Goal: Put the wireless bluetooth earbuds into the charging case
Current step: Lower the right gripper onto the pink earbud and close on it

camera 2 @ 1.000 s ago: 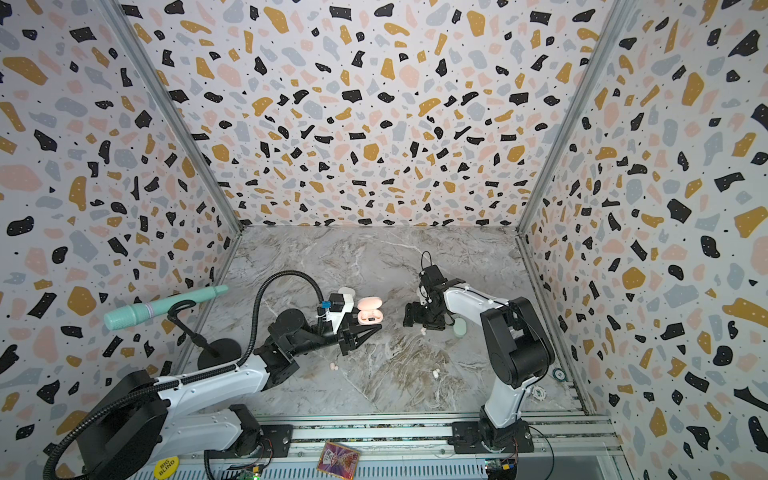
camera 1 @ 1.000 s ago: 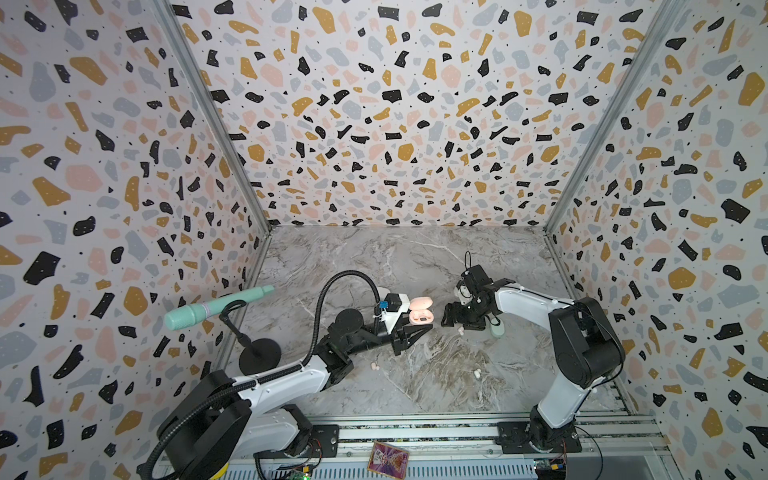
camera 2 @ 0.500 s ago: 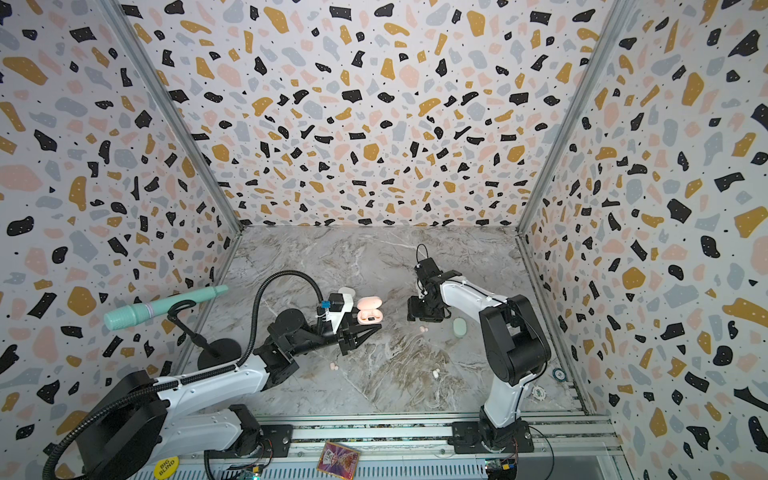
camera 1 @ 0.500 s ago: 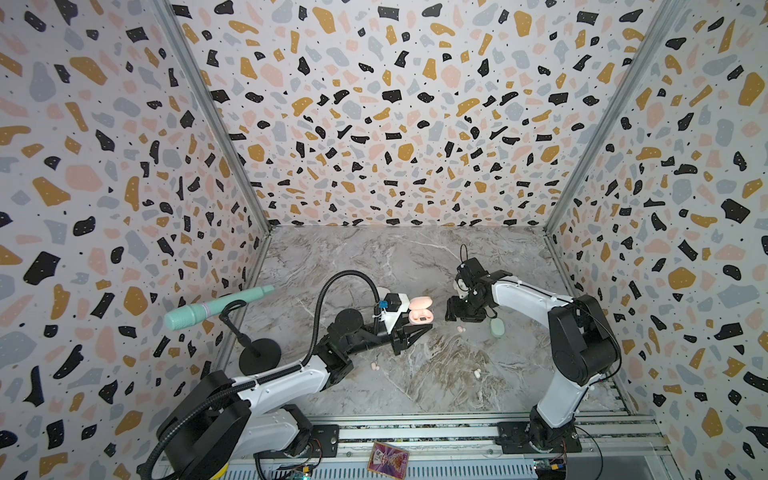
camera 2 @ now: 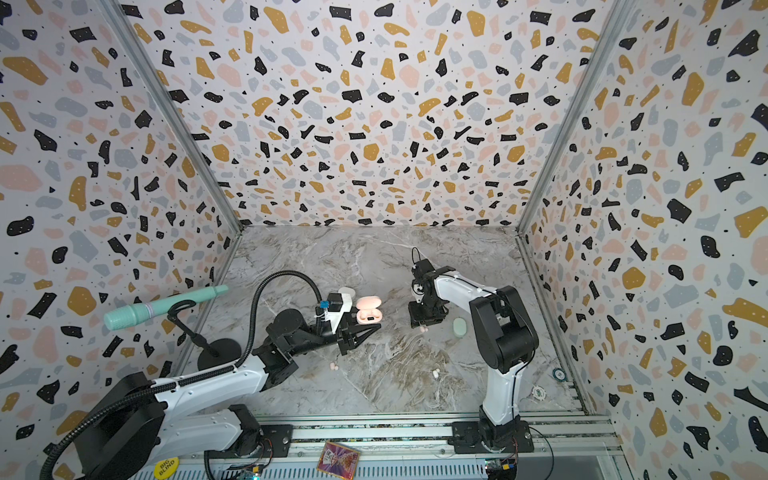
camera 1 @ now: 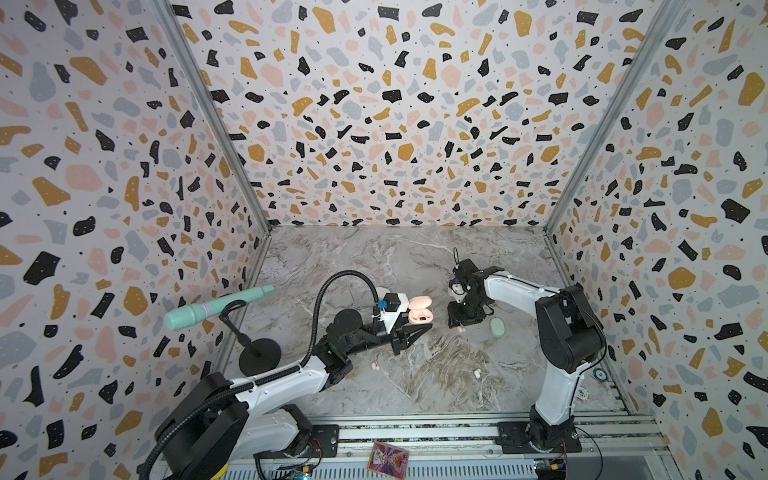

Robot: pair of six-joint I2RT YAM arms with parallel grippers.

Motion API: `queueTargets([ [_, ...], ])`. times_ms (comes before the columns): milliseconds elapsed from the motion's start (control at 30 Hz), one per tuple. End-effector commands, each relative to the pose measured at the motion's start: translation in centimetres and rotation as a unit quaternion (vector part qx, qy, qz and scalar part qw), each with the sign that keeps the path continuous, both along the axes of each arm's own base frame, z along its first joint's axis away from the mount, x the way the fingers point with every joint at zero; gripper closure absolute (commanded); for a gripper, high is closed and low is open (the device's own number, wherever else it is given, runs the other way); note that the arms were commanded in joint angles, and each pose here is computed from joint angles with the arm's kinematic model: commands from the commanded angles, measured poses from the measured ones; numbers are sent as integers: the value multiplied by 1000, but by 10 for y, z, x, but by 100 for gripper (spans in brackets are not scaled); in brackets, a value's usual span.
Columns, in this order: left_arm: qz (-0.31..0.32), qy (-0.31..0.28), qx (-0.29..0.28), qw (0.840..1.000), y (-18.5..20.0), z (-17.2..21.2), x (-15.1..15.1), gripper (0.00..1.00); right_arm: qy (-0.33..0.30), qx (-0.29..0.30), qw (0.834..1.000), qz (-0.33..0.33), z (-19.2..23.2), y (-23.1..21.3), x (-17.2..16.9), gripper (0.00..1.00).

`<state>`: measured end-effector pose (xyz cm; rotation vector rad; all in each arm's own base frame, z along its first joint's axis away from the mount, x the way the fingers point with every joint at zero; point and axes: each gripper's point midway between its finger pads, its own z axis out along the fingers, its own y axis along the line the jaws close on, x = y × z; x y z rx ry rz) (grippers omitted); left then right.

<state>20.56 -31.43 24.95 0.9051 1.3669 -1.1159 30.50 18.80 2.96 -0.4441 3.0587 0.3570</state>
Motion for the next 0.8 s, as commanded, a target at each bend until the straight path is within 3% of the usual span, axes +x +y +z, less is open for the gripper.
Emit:
queueTargets([
  [0,-1,-26,-28,999,3,20,-2,67,4,0,1000,20,7,2,-4,52],
  [767,-2,-21,-27,999,2,18,-2,67,-3,-37,999,-3,1,-6,-11,69],
])
